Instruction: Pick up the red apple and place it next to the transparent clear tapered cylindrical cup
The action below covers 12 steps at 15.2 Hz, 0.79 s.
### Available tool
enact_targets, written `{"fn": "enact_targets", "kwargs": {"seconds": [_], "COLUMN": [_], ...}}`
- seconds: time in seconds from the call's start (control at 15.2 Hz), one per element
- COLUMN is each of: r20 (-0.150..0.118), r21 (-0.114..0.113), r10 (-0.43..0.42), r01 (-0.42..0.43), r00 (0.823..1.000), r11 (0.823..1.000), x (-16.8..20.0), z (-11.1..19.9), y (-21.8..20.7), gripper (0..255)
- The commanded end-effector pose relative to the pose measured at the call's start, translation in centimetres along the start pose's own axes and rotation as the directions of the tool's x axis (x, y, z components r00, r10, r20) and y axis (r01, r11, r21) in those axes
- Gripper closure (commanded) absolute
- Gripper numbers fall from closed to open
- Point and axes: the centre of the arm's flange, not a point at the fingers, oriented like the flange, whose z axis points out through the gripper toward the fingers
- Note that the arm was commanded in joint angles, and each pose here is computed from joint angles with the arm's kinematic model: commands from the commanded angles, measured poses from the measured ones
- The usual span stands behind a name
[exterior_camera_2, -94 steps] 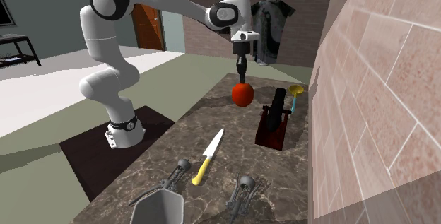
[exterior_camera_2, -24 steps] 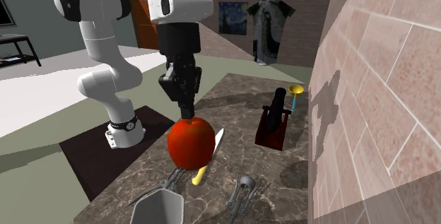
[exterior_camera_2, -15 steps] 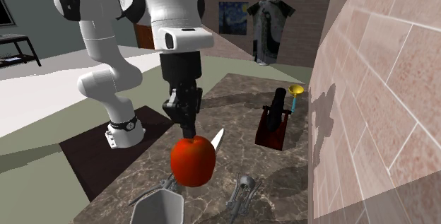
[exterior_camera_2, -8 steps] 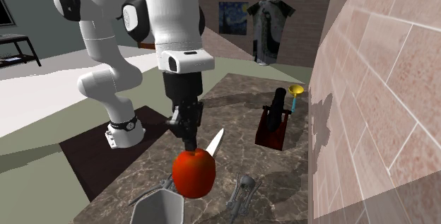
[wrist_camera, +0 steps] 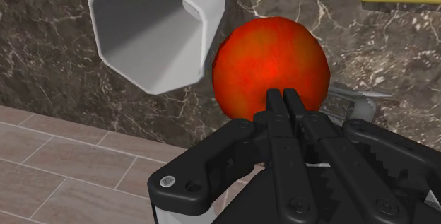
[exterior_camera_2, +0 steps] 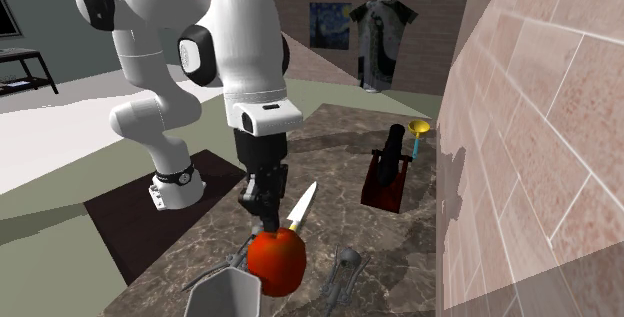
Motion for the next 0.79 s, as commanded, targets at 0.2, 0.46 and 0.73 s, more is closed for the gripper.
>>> {"fn": "enact_targets", "kwargs": {"seconds": [0.2,0.46,0.73], "r20": [-0.001,-0.001,-0.001], "r21": [0.0,0.0,0.0], "r10": [0.0,0.0,0.0], "r01": [0.0,0.0,0.0], "r00": [1.0,1.0,1.0], "r11": [1.0,1.0,1.0], "x": [-0.2,-0.5,-0.7], "z": [2.7,4.8,6.9], "y": [-0.6,-1.0,-1.4], "gripper": [255,255,255]}}
